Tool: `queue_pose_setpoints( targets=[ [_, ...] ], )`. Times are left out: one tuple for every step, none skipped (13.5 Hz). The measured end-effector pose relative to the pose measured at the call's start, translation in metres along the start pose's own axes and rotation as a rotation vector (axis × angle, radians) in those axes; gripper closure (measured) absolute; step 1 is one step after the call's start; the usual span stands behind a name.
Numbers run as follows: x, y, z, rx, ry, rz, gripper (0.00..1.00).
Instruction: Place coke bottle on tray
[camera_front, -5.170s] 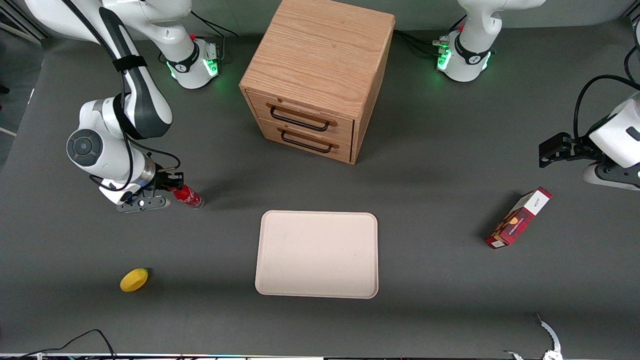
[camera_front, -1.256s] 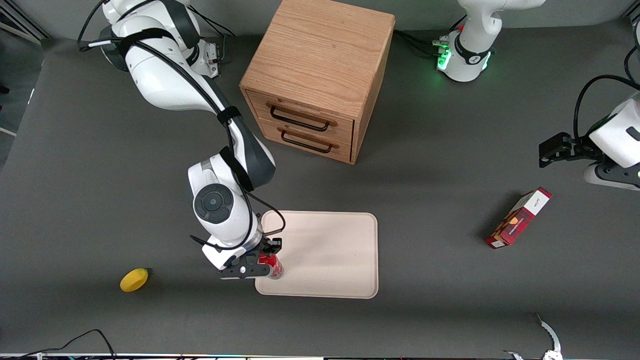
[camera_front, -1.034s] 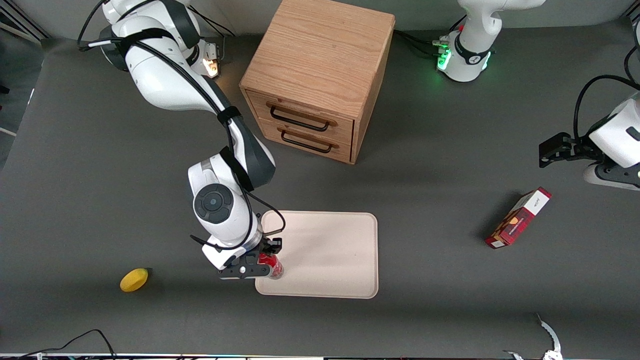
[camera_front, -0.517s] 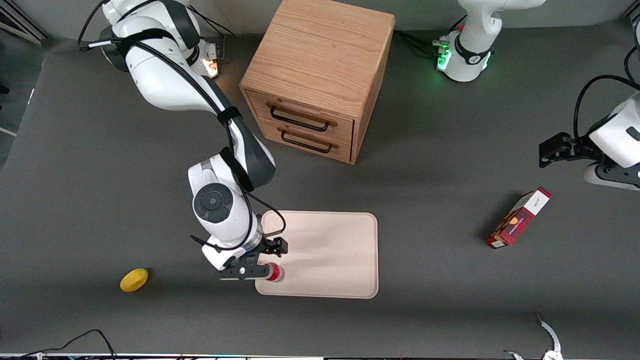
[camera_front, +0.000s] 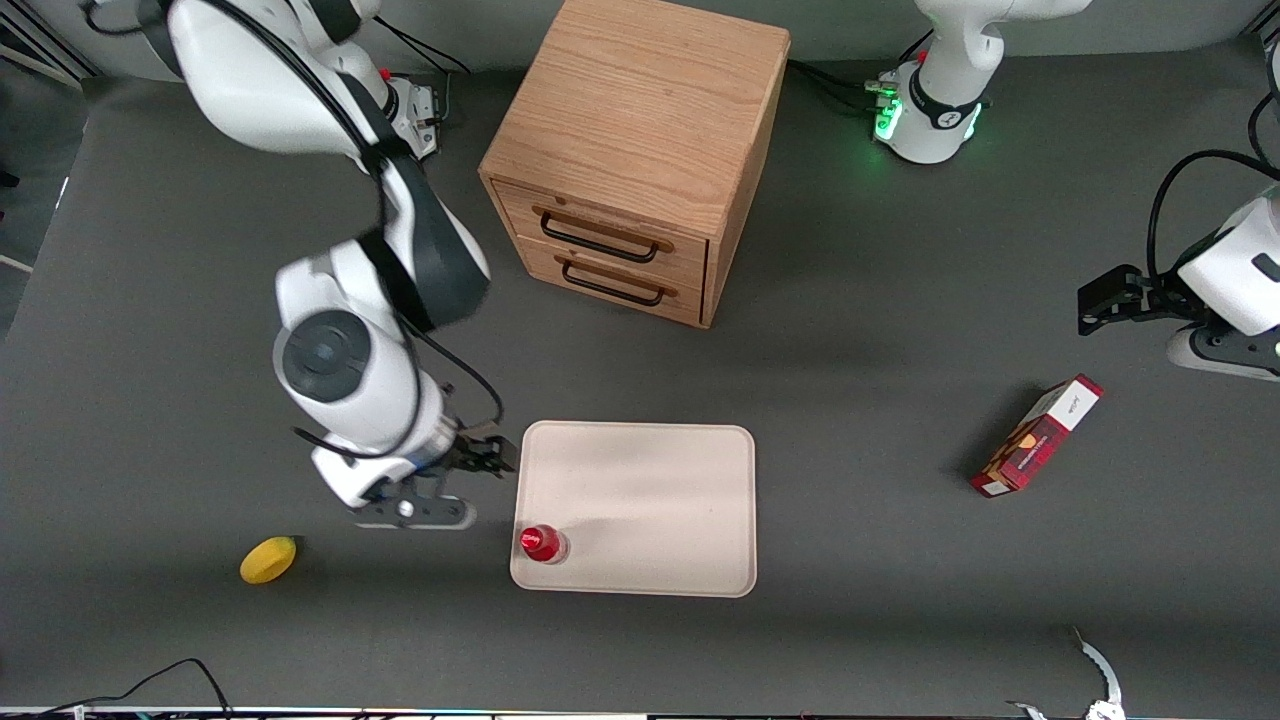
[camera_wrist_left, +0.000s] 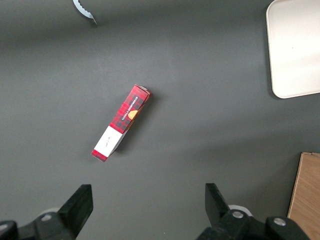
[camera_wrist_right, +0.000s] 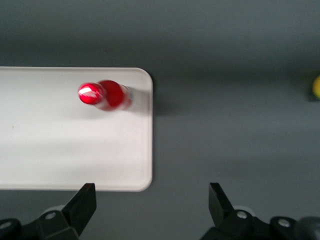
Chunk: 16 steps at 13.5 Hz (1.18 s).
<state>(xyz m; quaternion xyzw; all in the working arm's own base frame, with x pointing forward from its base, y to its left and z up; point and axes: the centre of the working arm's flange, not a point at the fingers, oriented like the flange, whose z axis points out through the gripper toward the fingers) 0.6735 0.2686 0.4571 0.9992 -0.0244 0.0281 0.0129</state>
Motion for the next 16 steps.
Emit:
queue_pose_setpoints(
  targets=[
    [-0.012, 0.022, -0.020, -0.006, -0.018, 0.005, 0.00],
    [-0.026, 0.043, -0.039, -0.014, -0.039, 0.006, 0.00],
    [-0.039, 0.066, -0.058, -0.020, -0.062, 0.003, 0.00],
    [-0.052, 0.088, -0.077, -0.024, -0.081, -0.003, 0.00],
    [-0.064, 0.109, -0.097, -0.024, -0.090, -0.013, 0.00],
    [-0.075, 0.129, -0.114, -0.024, -0.100, -0.024, 0.00],
    [-0.084, 0.148, -0.130, -0.023, -0.108, -0.027, 0.00],
    [-0.092, 0.165, -0.145, -0.020, -0.108, -0.026, 0.00],
    [-0.098, 0.178, -0.158, -0.017, -0.105, -0.022, 0.00],
    [-0.104, 0.189, -0.169, -0.015, -0.099, -0.017, 0.00],
    [-0.109, 0.195, -0.178, -0.014, -0.098, -0.018, 0.00],
    [-0.113, 0.198, -0.184, -0.013, -0.098, -0.022, 0.00],
    [-0.116, 0.199, -0.189, -0.012, -0.095, -0.025, 0.00],
    [-0.118, 0.199, -0.193, -0.011, -0.094, -0.027, 0.00],
    [-0.119, 0.199, -0.197, -0.011, -0.091, -0.028, 0.00],
    [-0.119, 0.199, -0.199, -0.010, -0.087, -0.028, 0.00]
  ],
)
